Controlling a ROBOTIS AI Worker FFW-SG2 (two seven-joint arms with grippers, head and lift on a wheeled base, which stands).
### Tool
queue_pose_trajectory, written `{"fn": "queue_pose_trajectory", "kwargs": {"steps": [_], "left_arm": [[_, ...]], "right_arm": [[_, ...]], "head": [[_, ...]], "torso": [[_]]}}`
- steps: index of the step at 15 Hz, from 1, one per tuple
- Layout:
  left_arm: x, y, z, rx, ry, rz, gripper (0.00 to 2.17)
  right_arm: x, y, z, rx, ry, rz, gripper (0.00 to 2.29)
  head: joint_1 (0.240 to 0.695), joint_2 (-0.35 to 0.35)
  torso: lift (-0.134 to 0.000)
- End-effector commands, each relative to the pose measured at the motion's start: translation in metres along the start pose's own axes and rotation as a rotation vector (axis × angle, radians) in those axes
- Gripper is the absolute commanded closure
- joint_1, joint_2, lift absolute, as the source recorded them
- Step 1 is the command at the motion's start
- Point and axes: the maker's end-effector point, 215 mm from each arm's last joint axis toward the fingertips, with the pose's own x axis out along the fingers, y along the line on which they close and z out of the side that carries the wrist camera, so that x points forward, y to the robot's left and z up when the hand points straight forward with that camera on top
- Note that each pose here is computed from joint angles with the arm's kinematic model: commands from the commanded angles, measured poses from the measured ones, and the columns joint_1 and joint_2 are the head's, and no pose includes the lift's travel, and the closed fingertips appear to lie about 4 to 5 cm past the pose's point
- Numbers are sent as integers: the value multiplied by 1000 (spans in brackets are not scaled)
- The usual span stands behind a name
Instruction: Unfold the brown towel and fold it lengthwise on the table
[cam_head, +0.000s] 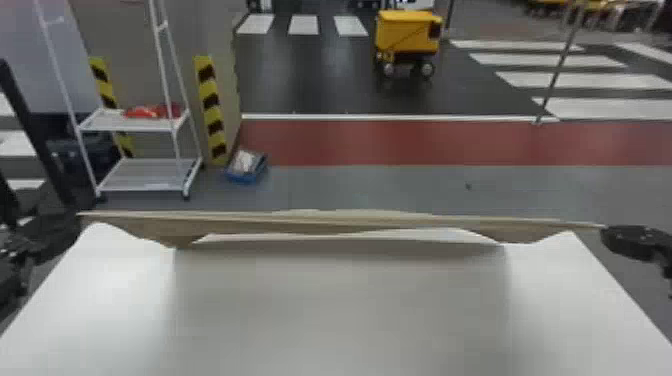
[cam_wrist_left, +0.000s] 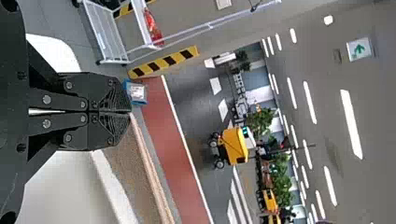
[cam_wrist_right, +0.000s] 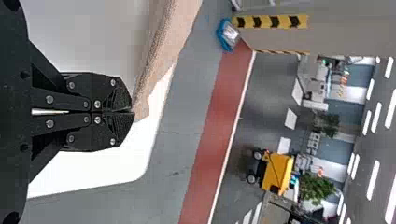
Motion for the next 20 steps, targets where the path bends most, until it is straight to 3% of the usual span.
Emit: {"fn": "queue_pose_trajectory", "kwargs": {"steps": [1,2,3,5,7,9,11,17,20], "left_arm": [[-41,-43,-45,114,5,-85,1382],[-54,-54,-68,130,26,-108,1386],[-67,-61,-94,117,54,-128,1382],[-87,-63,-133,81,125,-168,1382],[-94,-61,-140,106,130,-186,1382],[-90,-54,-135,112,125,-176,1386],[-75,-48,-127,119,126,-172,1382],[5,-50,-122,88,191,-192,1386],[39,-49,-122,71,211,-199,1382]], "right_arm": [[-27,26,-67,-95,46,52,1541],[-34,38,-91,-126,74,90,1541],[-42,52,-116,-161,102,140,1541],[-57,74,-149,-237,127,243,1541],[-59,76,-163,-242,146,268,1541],[-50,80,-158,-228,142,274,1541],[-29,75,-147,-168,158,254,1541],[36,87,-110,-54,242,275,1538],[54,87,-112,-19,305,272,1538]], "head": [[633,-49],[683,-53],[695,-64],[695,-64],[695,-43],[695,-33],[695,-21],[695,6],[695,6]], "torso": [[-117],[-117],[-117],[-117],[-117],[-117],[-117],[-117],[-117]]}}
